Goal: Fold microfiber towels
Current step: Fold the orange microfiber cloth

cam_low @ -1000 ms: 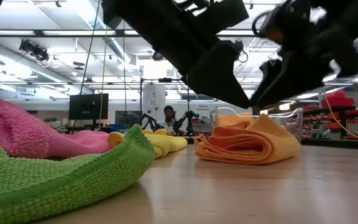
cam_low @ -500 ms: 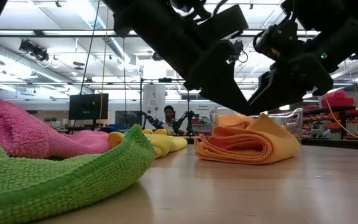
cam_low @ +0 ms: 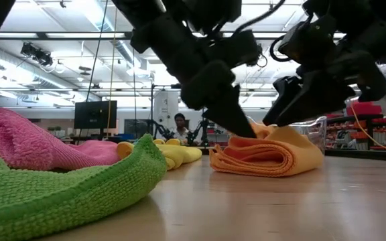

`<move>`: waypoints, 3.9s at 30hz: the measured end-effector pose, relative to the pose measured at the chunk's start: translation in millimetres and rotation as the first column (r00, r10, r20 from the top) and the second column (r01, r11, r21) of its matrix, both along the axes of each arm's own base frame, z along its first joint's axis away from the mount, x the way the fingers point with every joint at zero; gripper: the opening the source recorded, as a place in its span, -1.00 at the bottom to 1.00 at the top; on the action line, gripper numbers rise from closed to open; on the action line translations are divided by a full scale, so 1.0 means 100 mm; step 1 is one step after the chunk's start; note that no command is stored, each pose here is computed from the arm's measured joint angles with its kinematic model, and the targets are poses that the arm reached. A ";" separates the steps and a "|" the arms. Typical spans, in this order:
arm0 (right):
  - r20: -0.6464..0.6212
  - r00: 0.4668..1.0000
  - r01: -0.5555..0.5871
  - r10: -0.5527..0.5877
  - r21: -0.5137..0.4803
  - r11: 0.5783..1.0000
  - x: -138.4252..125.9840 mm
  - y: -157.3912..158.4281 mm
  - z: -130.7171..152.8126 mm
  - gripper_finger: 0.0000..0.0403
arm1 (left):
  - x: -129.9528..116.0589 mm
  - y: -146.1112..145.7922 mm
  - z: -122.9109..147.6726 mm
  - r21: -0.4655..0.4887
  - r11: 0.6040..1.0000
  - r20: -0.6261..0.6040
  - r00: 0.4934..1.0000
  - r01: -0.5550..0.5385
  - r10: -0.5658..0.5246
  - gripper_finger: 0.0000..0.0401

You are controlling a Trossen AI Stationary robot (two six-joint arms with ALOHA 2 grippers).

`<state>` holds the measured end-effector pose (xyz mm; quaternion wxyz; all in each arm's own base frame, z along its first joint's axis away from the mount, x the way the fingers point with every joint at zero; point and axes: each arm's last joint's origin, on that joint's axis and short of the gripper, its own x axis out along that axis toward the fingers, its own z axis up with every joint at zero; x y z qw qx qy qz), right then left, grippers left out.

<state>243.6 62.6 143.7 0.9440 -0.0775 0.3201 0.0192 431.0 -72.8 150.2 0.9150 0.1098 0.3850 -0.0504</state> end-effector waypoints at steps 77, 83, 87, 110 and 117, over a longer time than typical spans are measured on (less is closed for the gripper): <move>-0.142 0.989 -0.027 0.037 0.069 0.997 -0.05 -0.14 -0.12 -0.81 | -0.05 0.10 -0.01 0.040 0.997 -0.059 0.996 -0.070 0.072 -0.89; -0.123 0.988 -0.082 0.088 0.055 0.995 -0.06 -0.05 -0.11 -0.81 | -0.03 0.18 0.05 0.072 0.981 -0.010 0.984 -0.179 0.180 -0.94; -0.090 0.989 -0.114 0.118 0.050 0.992 -0.05 0.00 -0.08 -0.81 | 0.00 0.27 0.00 0.042 0.967 0.008 0.968 -0.252 0.252 -0.94; -0.020 1.000 -0.007 0.008 0.041 0.999 0.03 -0.11 -0.03 -0.81 | 0.09 0.31 -0.35 0.007 0.972 -0.029 0.971 -0.236 0.236 -0.91; -0.036 0.986 0.169 -0.165 0.159 0.973 0.06 -0.29 -0.04 -0.81 | 0.09 0.31 -0.35 0.006 0.972 -0.026 0.972 -0.235 0.235 -0.88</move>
